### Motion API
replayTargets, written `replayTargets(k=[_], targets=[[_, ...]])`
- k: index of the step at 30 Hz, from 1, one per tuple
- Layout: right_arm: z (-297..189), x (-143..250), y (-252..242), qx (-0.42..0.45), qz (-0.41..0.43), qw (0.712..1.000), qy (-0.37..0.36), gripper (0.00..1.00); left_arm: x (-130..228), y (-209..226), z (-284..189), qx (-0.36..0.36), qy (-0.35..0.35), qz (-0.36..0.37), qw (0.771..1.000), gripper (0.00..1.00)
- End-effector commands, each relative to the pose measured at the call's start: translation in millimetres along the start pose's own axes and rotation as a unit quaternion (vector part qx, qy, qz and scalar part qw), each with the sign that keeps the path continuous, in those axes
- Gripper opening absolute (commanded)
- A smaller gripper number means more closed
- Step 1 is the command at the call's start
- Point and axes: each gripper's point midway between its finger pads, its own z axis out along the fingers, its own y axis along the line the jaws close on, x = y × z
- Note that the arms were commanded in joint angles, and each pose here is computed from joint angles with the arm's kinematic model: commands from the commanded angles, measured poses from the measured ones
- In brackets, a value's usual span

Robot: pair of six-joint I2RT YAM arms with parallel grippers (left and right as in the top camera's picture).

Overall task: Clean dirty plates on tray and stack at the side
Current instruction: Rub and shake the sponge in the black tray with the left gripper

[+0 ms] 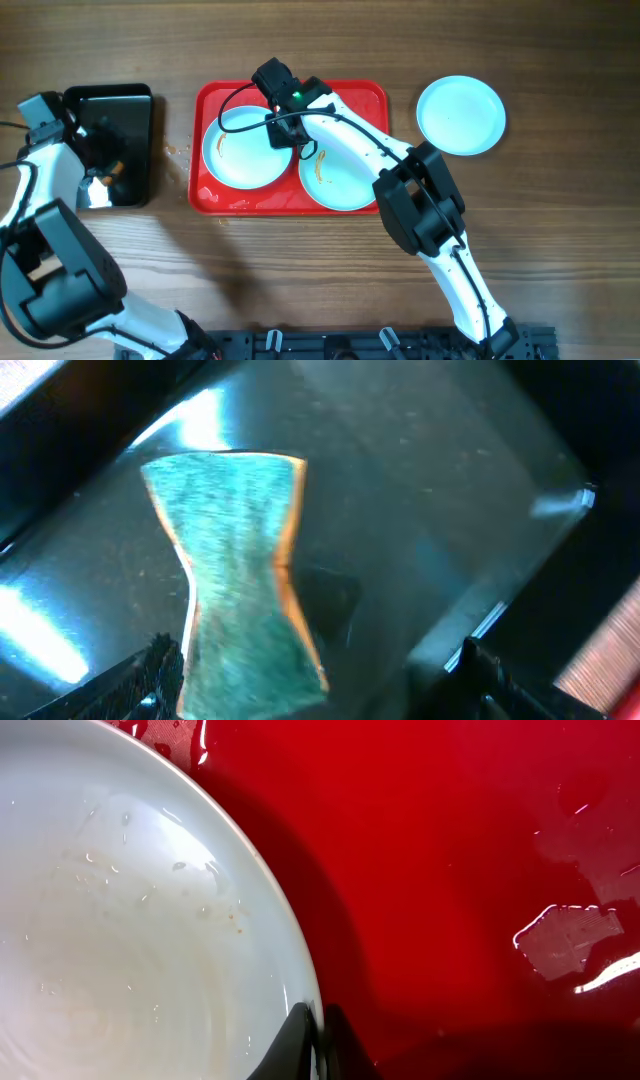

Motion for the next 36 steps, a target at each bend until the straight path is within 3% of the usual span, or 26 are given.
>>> replayTargets(k=[1,8,12,16,22,26,32,36], targets=[[14,17,-9,0.016,-0.002,0.999,0.031,0.04,-9,30,5,-0.042,-0.017,-0.042,0.998,0.85],[14,17,-9,0.015,-0.001,0.999,0.029,0.04,-15,34,12,-0.036,-0.024,-0.050,0.998,0.83],[14,17,-9,0.015,-0.001,0.999,0.029,0.04,-12,34,24,-0.032,-0.018,-0.067,0.997,0.62],[14,17,-9,0.015,-0.001,0.999,0.029,0.04,-10,21,33,0.006,-0.010,-0.072,0.997,0.62],[14,16,-8,0.015,-0.001,1.000,0.027,0.04,-9,24,38,0.000,-0.008,-0.073,0.997,0.63],[14,16,-8,0.015,-0.001,1.000,0.027,0.04,-9,26,39,-0.007,-0.010,-0.072,0.997,0.50],[14,15,-8,0.014,-0.001,1.000,0.026,0.04,-9,31,39,-0.021,-0.013,-0.073,0.997,0.54],[14,15,-8,0.014,-0.001,1.000,0.026,0.04,-5,35,44,-0.031,-0.006,-0.072,0.997,0.48]])
